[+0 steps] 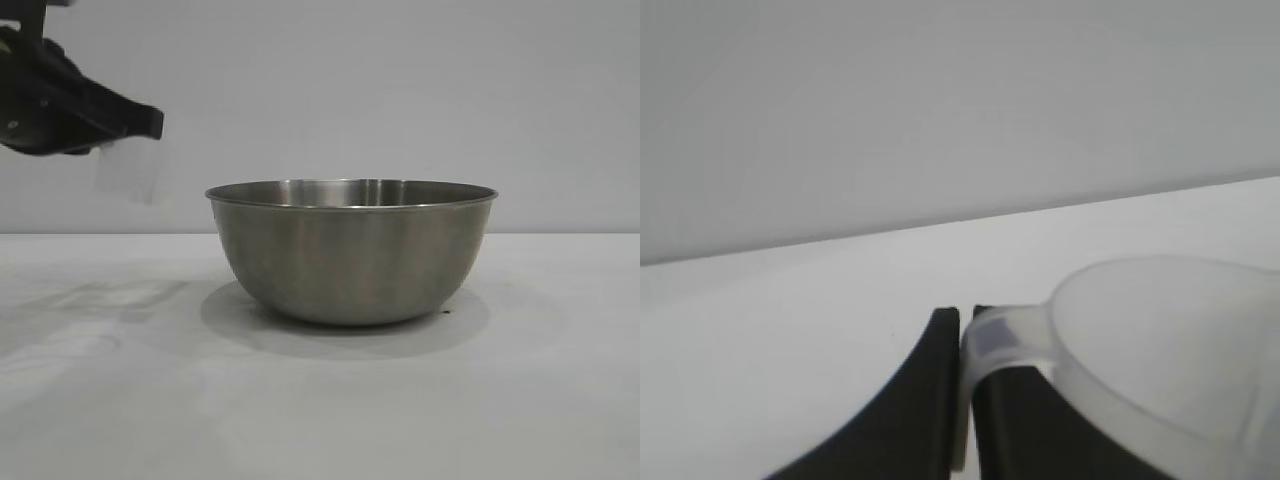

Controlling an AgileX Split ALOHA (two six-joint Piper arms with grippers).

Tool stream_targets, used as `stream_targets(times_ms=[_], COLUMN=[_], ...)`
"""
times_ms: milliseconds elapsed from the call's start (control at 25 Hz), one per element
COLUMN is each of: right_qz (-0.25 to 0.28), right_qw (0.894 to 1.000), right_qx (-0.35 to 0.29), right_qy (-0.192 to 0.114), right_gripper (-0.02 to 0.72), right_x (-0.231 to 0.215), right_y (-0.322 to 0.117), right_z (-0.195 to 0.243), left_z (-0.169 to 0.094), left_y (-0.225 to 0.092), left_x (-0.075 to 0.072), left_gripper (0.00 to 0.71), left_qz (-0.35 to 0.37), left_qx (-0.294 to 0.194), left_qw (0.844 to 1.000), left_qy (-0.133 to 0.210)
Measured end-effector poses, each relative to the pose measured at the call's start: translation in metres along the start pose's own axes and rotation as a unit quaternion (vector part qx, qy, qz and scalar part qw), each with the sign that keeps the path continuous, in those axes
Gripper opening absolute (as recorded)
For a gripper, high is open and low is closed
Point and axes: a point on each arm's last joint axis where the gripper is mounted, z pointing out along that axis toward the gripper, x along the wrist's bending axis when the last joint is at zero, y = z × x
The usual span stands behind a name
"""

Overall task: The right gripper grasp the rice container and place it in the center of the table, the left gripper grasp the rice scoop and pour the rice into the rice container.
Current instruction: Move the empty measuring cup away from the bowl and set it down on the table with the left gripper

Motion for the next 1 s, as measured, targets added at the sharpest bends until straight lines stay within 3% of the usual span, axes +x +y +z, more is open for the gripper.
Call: stream_targets(times_ms=[440,1000], right_qz=[0.0,0.0], right_qw=[1.0,1.0], right_qx=[0.0,0.0], right_qy=[0.0,0.0], right_gripper=[0.378,0.378], right_x=[0.0,0.0], right_y=[0.0,0.0], right_z=[0.0,0.0], left_z=[0.003,0.004], left_y=[-0.035,-0.046], left_x=[-0.002,-0.002], left_gripper=[0.0,0.0], left_qz=[-0.024,-0.055], left_qx=[0.051,0.065], left_qw=[0.998,0.996], left_qy=[0.002,0.003])
